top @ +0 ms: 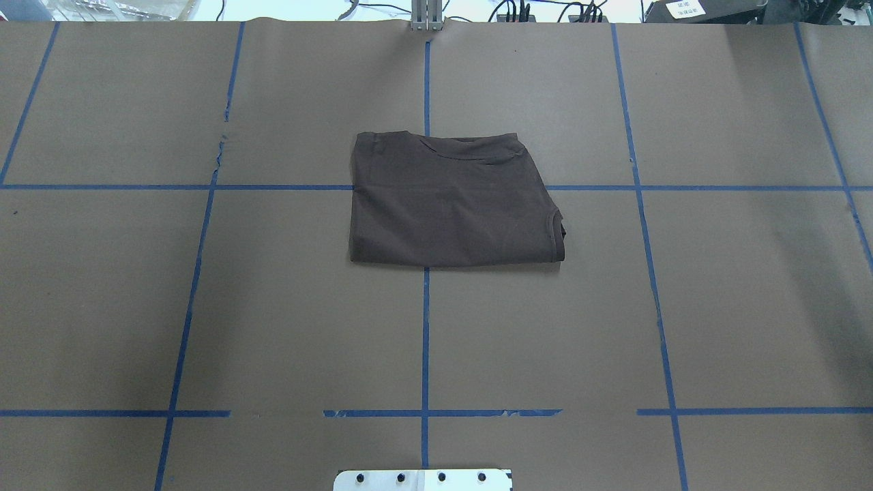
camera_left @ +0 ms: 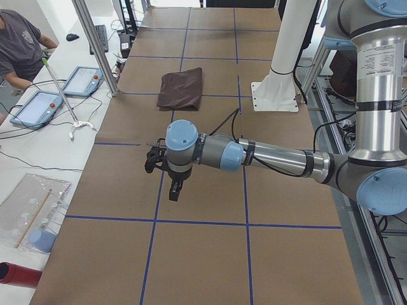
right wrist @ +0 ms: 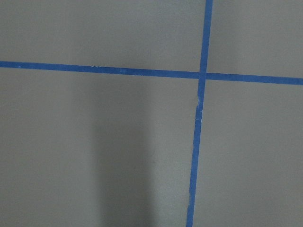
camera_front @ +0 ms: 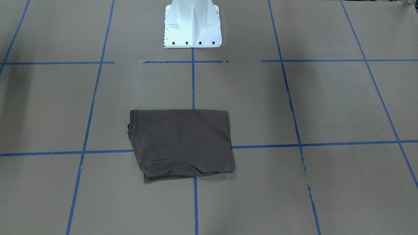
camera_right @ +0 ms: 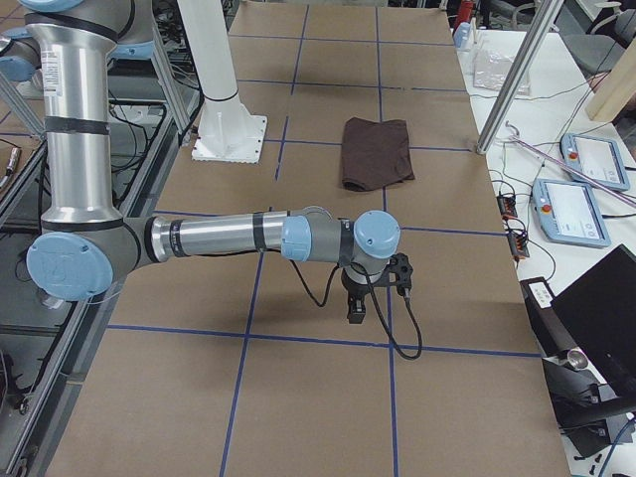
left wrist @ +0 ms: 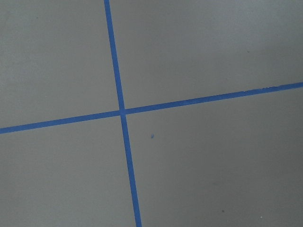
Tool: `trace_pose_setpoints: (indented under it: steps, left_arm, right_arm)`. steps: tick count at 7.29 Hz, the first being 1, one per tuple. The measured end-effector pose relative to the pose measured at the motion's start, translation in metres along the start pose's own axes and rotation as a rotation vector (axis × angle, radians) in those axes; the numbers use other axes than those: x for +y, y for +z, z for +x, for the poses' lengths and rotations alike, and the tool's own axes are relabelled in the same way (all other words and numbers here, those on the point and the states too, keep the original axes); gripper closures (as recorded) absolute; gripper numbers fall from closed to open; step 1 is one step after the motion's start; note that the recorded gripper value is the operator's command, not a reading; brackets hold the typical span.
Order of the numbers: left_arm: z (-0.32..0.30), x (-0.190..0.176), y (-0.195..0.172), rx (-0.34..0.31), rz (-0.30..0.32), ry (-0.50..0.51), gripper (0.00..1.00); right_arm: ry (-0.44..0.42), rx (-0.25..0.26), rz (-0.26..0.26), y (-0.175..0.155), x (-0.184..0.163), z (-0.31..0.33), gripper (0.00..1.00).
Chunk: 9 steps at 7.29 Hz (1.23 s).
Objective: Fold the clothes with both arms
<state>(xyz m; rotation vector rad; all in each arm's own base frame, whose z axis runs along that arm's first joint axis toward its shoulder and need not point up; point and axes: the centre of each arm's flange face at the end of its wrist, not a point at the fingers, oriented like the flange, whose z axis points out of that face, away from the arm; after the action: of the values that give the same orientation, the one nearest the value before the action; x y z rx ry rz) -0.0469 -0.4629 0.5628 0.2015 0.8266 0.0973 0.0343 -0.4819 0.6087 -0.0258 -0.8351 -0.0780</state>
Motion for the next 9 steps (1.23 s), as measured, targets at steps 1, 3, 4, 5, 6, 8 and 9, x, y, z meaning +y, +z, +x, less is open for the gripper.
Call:
trace_pose_setpoints:
  steps: [1,3,4,5,6,8,9]
  left_arm:
    - [-0.001,0.000,0.001,0.000,-0.001,-0.001,0.00]
    - [-0.003,0.001,0.003,-0.001,-0.005,-0.003,0.00]
    - [-0.005,0.001,0.004,-0.003,-0.008,-0.006,0.00]
    - [-0.009,0.002,0.008,-0.005,-0.017,-0.016,0.00]
    - [-0.015,0.004,0.014,-0.007,-0.029,-0.029,0.00]
    - [-0.023,0.007,0.021,-0.014,-0.044,-0.045,0.00]
    - [-0.027,0.008,0.023,-0.034,-0.045,-0.046,0.00]
  right_arm:
    - [-0.004,0.004,0.004,-0.001,-0.002,-0.001,0.00]
    - [-0.032,0.050,0.032,-0.005,-0.006,-0.001,0.00]
    - [-0.032,0.068,0.041,-0.005,-0.007,0.001,0.00]
    - [-0.023,0.073,0.044,-0.004,-0.006,0.002,0.00]
    - [-0.017,0.074,0.044,-0.003,-0.006,0.003,0.00]
    - [-0.014,0.071,0.044,-0.003,-0.005,0.003,0.00]
    - [-0.014,0.070,0.045,-0.003,-0.005,0.003,0.00]
